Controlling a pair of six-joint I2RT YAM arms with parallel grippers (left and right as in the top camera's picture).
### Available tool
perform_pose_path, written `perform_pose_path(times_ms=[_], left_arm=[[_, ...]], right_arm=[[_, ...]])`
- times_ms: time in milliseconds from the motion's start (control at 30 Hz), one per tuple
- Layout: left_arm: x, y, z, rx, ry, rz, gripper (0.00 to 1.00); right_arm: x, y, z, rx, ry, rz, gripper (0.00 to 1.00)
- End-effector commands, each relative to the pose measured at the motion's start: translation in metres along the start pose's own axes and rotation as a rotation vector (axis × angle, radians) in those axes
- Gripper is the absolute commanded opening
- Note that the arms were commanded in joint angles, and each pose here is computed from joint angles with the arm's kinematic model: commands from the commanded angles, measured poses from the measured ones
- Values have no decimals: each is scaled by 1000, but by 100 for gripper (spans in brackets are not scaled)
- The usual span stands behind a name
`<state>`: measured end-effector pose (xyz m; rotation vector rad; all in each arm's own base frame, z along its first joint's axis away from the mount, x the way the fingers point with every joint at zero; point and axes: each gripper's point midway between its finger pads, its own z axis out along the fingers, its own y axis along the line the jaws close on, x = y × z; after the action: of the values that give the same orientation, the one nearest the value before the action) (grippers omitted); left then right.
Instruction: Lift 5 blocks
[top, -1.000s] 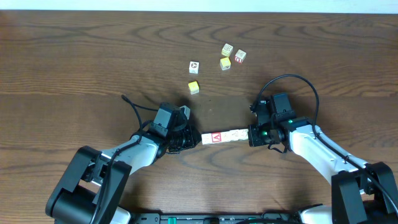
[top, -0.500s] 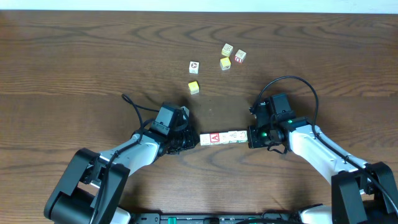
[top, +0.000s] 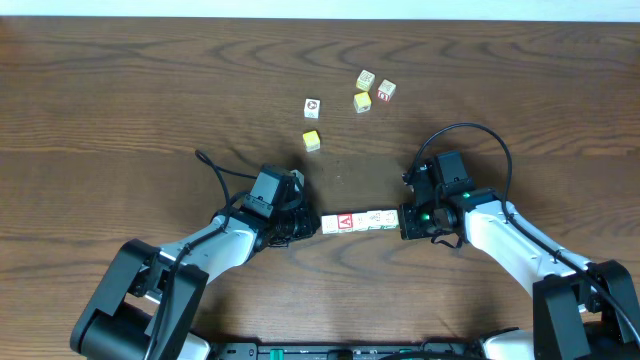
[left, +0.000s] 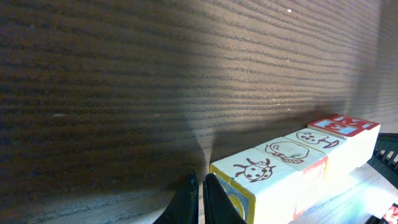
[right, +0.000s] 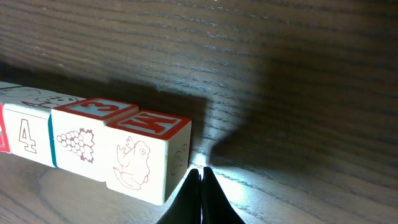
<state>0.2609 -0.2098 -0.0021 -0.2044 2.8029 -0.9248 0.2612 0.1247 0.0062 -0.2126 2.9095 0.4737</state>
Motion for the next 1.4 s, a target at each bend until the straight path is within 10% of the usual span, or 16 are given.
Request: perform_pose_path(times_ms=[0,1367], left_arm=[[3,24,5,-85,-9,-17,7],[7,-18,2,29,-25,128,7]], right_arm=[[-9,3,-6,0,-28,-5,1],[-15,51,-15,-155,-76,-79,1]])
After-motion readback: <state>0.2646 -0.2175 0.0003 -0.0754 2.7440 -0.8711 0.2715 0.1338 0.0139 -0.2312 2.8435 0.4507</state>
